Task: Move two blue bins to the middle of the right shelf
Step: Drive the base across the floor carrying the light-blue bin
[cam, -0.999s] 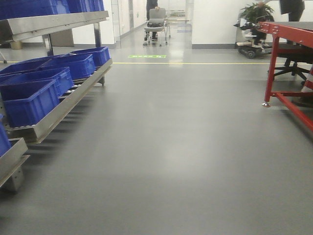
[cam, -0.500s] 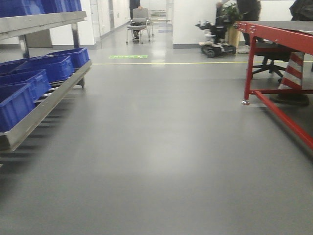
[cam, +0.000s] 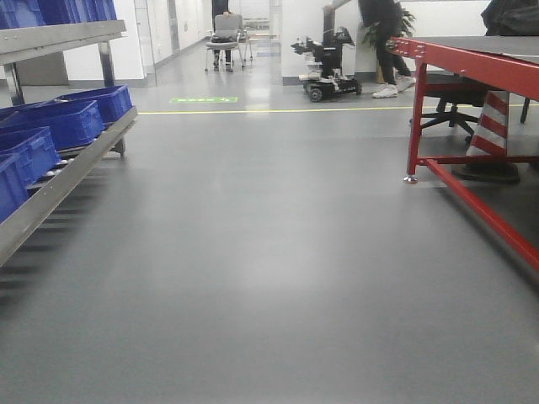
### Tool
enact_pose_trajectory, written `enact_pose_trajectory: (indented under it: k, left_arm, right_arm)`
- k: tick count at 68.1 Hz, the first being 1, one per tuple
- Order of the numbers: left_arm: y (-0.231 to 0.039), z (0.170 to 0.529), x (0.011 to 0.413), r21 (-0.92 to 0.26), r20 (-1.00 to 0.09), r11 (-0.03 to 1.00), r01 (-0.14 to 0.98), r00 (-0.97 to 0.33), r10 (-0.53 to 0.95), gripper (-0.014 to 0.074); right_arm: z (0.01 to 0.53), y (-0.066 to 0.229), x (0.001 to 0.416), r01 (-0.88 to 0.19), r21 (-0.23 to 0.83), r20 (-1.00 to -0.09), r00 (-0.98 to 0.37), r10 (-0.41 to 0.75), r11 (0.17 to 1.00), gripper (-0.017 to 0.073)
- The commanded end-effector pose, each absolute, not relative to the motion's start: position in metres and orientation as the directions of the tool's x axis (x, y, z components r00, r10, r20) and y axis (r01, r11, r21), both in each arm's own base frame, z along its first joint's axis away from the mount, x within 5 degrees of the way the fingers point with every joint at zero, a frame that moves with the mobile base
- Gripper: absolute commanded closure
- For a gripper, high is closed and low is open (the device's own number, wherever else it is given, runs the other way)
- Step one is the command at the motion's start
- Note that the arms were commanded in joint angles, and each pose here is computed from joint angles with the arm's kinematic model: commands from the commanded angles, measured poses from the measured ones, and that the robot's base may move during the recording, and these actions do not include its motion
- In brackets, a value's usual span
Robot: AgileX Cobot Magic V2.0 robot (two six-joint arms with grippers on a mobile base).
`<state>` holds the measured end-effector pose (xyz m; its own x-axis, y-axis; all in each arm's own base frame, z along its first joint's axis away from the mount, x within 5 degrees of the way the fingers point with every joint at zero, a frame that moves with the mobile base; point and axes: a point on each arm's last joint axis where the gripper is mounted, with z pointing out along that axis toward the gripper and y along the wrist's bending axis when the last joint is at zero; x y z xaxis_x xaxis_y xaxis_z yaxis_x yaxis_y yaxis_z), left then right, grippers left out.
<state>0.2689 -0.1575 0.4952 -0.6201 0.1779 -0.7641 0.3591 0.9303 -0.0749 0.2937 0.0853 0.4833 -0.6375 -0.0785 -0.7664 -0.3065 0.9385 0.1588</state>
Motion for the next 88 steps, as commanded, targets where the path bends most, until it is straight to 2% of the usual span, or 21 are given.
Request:
enact_pose_trajectory:
  k: [1,88]
  left_arm:
    - [-0.157,0.5073,0.2616,-0.085,-0.805,0.917,0.39,-0.569,0.167,0.0704]
    - [-0.1565,0.5073,0.2619,-0.08,-0.806,0.919,0.387,-0.567,0.169,0.0704]
  right_arm:
    - [0.4925,0.0819,0.2922,-0.309,0.128,-0.807,-0.585,-0.082,0.943,0.0722]
    - [0.4928,0.0819,0.2924,-0.309,0.128,-0.809,-0.582,-0.081,0.943,0.0721]
